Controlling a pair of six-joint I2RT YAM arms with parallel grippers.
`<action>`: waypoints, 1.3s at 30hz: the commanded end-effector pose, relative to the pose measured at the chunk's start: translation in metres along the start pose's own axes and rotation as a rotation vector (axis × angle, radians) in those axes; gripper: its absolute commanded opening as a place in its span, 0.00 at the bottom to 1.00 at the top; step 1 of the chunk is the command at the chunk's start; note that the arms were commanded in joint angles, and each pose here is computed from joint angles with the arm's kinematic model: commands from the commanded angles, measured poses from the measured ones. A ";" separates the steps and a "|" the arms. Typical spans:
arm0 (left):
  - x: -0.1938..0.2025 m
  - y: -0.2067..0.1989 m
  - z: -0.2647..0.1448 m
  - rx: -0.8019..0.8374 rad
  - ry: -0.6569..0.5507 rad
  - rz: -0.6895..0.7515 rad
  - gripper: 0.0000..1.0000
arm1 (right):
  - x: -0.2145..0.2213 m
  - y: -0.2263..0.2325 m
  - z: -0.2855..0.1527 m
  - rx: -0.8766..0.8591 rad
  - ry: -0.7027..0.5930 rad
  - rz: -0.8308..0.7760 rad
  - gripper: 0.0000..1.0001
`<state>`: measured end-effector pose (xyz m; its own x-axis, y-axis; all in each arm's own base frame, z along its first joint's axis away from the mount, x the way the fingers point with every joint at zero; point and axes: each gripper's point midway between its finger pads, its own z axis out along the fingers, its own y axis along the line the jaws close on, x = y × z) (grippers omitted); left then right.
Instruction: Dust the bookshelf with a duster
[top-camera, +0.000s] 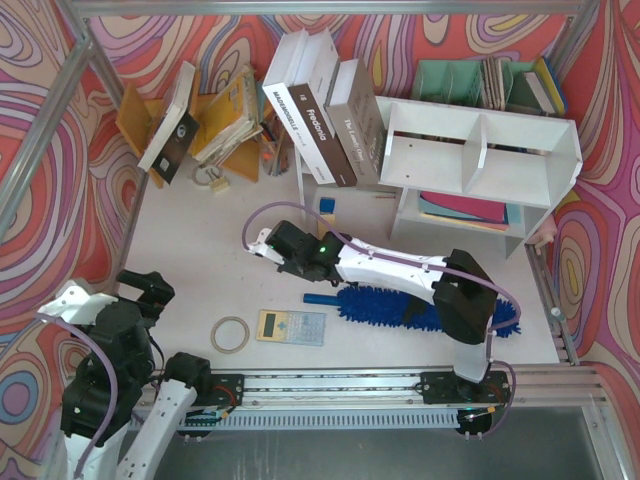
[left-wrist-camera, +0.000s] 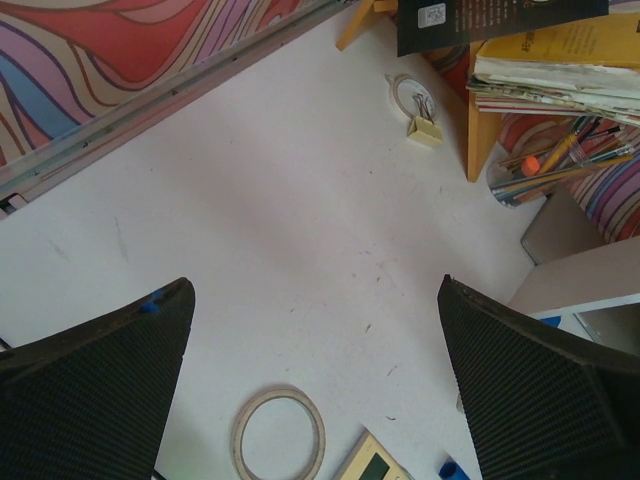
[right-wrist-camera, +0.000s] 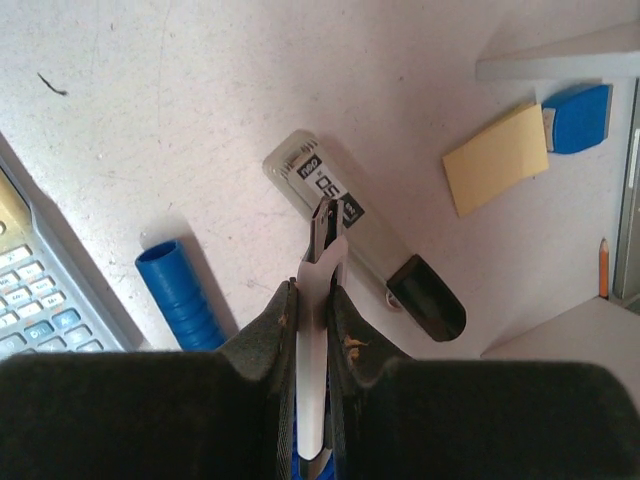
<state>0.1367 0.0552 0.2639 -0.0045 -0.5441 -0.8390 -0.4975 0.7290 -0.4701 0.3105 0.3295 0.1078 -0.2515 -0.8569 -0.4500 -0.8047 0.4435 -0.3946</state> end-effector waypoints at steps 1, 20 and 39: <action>0.002 0.007 0.002 -0.033 -0.008 0.005 0.99 | -0.021 -0.002 0.009 0.020 -0.042 -0.047 0.05; 0.004 0.005 0.004 -0.032 -0.001 0.013 0.99 | -0.040 0.032 0.047 -0.043 -0.052 -0.095 0.10; 0.007 0.002 0.006 -0.028 0.015 0.025 0.99 | -0.053 -0.001 -0.031 0.093 -0.183 0.107 0.62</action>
<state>0.1375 0.0559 0.2613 -0.0068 -0.5437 -0.8392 -0.5077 0.7249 -0.4656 0.3081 0.3755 0.0932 -0.1797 -0.8626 -0.4728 -0.8218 0.3959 -0.4099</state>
